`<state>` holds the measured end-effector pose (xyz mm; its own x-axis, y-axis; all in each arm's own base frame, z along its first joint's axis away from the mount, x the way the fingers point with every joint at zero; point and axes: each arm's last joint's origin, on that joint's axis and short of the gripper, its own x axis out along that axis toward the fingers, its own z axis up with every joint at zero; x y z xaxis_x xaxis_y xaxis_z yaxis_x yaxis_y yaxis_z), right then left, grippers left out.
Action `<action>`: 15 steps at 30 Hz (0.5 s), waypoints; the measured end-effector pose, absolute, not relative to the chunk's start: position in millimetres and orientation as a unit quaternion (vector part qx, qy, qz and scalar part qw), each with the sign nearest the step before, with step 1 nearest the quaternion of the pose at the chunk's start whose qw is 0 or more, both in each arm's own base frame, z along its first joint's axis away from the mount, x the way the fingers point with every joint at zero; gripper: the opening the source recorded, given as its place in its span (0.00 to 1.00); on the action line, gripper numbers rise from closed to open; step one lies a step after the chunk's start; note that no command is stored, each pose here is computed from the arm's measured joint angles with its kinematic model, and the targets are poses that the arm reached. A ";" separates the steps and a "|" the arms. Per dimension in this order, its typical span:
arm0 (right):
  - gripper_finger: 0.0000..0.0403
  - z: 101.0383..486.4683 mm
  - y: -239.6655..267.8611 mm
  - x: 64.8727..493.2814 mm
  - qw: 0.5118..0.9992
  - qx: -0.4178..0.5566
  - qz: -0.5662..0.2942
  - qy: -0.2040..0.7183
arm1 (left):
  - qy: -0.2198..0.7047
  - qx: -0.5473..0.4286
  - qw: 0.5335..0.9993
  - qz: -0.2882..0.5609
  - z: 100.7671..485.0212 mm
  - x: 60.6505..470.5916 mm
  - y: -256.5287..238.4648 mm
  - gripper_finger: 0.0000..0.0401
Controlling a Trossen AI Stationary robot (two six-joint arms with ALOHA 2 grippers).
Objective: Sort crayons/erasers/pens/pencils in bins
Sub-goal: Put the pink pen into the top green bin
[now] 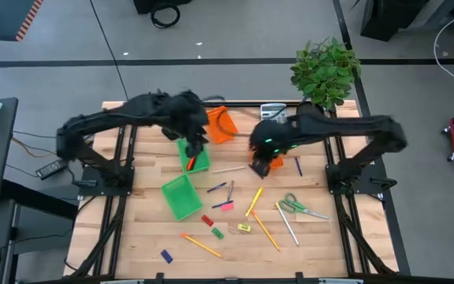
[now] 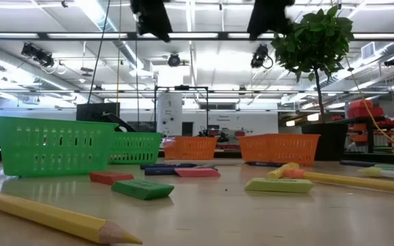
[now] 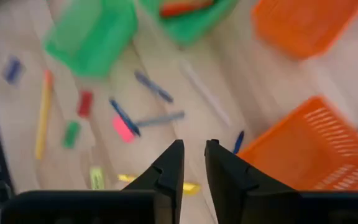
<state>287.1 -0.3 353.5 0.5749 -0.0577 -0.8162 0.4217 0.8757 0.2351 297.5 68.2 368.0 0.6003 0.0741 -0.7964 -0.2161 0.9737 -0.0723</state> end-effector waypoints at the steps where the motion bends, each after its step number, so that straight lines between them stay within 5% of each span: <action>1: 0.18 362.7 2.0 277.8 0.870 0.209 -0.145 0.422 | 0.445 -0.073 0.890 0.072 361.8 305.6 67.5 0.41; 8: 0.17 401.1 19.0 229.2 0.902 0.206 -0.181 0.333 | 0.501 -0.048 0.864 0.000 298.7 362.1 60.4 0.39; 15: 0.17 405.7 32.4 207.5 0.905 0.180 -0.181 0.340 | 0.566 -0.017 0.822 -0.061 235.2 395.5 40.7 0.39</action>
